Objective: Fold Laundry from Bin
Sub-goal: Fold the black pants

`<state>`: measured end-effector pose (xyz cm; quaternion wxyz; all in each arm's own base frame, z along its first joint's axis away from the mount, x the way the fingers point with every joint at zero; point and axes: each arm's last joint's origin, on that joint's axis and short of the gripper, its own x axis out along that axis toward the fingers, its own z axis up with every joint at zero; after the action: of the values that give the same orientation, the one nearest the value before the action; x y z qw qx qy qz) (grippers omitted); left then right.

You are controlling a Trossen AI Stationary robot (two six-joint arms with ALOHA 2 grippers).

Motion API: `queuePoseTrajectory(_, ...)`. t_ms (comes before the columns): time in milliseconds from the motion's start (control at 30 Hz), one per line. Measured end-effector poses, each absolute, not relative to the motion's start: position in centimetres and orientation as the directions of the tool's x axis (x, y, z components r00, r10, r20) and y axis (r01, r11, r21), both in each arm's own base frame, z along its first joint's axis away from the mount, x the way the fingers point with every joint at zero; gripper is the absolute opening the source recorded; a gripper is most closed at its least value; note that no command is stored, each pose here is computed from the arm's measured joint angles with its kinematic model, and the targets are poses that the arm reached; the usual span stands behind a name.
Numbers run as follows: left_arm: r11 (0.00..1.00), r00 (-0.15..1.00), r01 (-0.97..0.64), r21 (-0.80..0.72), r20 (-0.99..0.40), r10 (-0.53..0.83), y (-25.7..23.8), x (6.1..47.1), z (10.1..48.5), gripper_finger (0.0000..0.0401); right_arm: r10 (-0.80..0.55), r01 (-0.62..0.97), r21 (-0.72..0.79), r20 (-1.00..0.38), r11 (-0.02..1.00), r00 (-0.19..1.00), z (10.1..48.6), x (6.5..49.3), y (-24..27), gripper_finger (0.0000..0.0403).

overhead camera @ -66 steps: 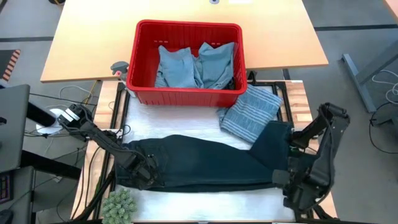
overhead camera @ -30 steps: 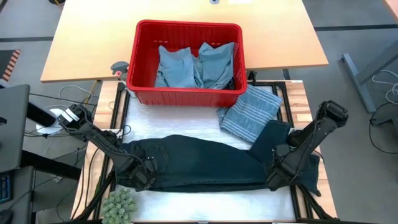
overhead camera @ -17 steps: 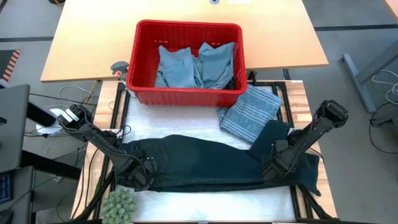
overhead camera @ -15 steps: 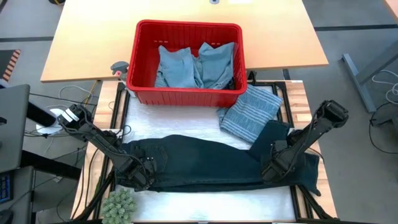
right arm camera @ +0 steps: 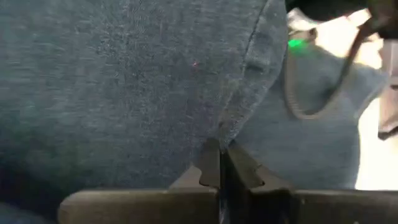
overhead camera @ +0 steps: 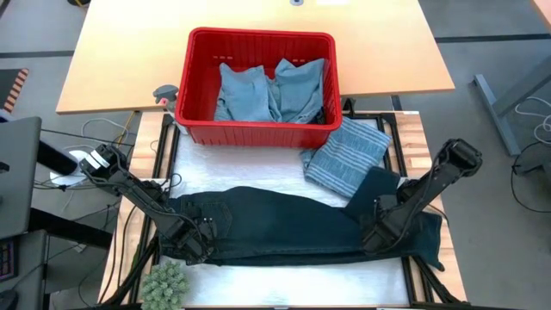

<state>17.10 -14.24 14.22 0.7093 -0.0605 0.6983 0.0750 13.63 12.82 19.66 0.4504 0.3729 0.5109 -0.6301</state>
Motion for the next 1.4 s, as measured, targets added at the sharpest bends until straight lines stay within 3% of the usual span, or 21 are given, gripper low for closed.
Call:
queuePoseTrajectory(167, 0.982, 0.019, -0.189, 0.022, -0.999, 0.026, -14.2, 17.1, 14.2, 0.0, -0.216, 0.942, -0.328, -0.916, -0.075, -0.337, 23.5, 14.0, 13.2, 0.0024)
queuePoseTrajectory(367, 0.982, 0.021, -0.186, 0.023, -0.999, 0.028, -14.2, 17.1, 14.2, 0.0, -0.21, 0.967, -0.252, -0.944, -0.038, -0.254, 25.1, 15.4, 14.7, 0.0024)
queuePoseTrajectory(633, 0.982, 0.018, -0.189, 0.018, -1.0, 0.022, -14.3, 17.1, 14.2, 0.0, -0.417, 0.994, 0.021, -0.907, 0.106, 0.064, 27.0, 19.7, 17.3, 0.0024)
queuePoseTrajectory(800, 0.982, 0.018, -0.19, 0.016, -1.0, 0.02, -14.3, 17.1, 14.2, 0.0, -0.463, 0.987, 0.07, -0.877, 0.148, 0.132, 27.6, 21.4, 17.6, 0.0024)
queuePoseTrajectory(933, 0.984, 0.019, -0.177, 0.014, -1.0, 0.017, -14.3, 17.2, 14.2, 0.0, -0.564, 0.954, 0.103, -0.787, 0.281, 0.251, 28.5, 23.4, 16.9, 0.0024)
queuePoseTrajectory(1100, 0.984, 0.02, -0.176, 0.012, -1.0, 0.016, -14.3, 17.2, 14.2, 0.0, -0.637, 0.856, -0.103, -0.713, 0.507, 0.291, 29.4, 27.4, 15.3, 0.0024)
queuePoseTrajectory(1233, 0.984, 0.021, -0.176, 0.012, -1.0, 0.016, -14.3, 17.2, 14.2, 0.0, -0.605, 0.684, -0.256, -0.722, 0.683, 0.335, 29.2, 31.2, 14.8, 0.0024)
queuePoseTrajectory(1400, 0.984, 0.024, -0.178, 0.013, -1.0, 0.017, -14.3, 17.2, 14.2, 0.0, -0.497, 0.42, -0.31, -0.731, 0.853, 0.468, 28.6, 35.1, 15.5, 0.0024)
